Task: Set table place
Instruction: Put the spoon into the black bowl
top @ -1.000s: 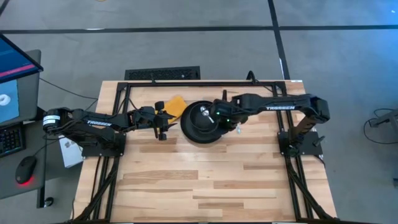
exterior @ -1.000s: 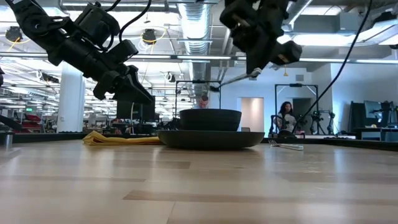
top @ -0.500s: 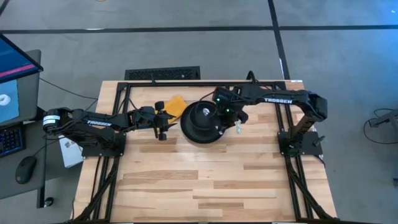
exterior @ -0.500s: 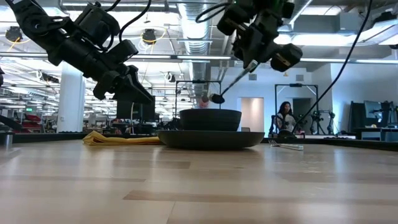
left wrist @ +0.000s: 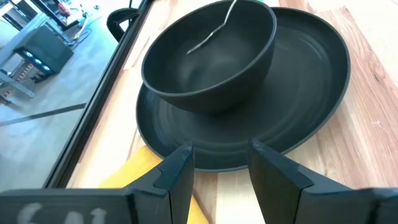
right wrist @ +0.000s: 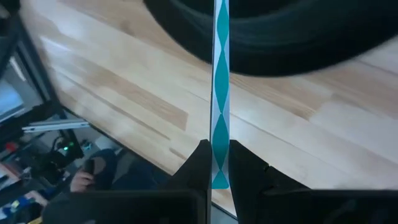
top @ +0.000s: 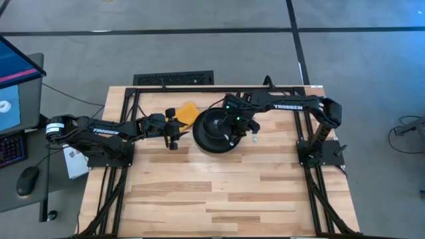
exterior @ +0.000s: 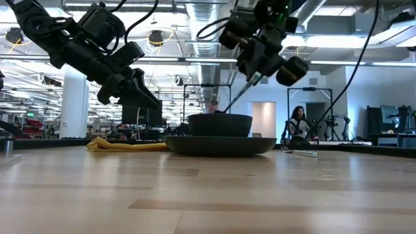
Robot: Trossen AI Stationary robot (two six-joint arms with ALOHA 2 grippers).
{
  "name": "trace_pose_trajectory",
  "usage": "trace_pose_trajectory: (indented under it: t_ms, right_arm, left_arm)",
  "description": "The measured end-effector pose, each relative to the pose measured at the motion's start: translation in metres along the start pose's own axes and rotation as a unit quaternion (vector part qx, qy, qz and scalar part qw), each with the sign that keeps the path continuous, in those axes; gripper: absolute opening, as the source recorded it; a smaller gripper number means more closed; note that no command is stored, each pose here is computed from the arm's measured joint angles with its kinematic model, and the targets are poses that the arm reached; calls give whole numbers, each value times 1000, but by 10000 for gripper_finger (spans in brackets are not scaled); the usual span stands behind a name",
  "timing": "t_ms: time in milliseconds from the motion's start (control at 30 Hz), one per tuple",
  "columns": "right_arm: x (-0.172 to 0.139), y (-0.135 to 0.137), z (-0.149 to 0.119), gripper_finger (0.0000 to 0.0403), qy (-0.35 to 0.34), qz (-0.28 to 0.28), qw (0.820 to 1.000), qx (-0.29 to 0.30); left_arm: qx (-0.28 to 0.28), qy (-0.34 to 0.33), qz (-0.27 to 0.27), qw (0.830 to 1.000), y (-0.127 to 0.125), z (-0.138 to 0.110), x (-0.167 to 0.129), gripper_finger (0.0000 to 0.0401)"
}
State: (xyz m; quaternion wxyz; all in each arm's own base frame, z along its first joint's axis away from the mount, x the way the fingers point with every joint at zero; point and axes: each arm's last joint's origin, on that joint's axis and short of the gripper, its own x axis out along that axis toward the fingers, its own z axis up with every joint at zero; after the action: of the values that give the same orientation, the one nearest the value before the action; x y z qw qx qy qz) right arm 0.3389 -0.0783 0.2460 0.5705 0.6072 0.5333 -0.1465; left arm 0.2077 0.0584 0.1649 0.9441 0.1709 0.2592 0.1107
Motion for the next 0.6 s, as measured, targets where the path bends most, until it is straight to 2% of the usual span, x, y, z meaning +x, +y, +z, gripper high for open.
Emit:
trace_pose_trajectory:
  t_ms: [233,600]
  right_arm:
    - [15,-3,14,59,25,5,1000,-6]
    - [11,-5,20,63,18,12,1000,-5]
  left_arm:
    - [0,3,-1,1000,0,-1,0,140]
    - [0,3,-1,1000,0,-1,0,140]
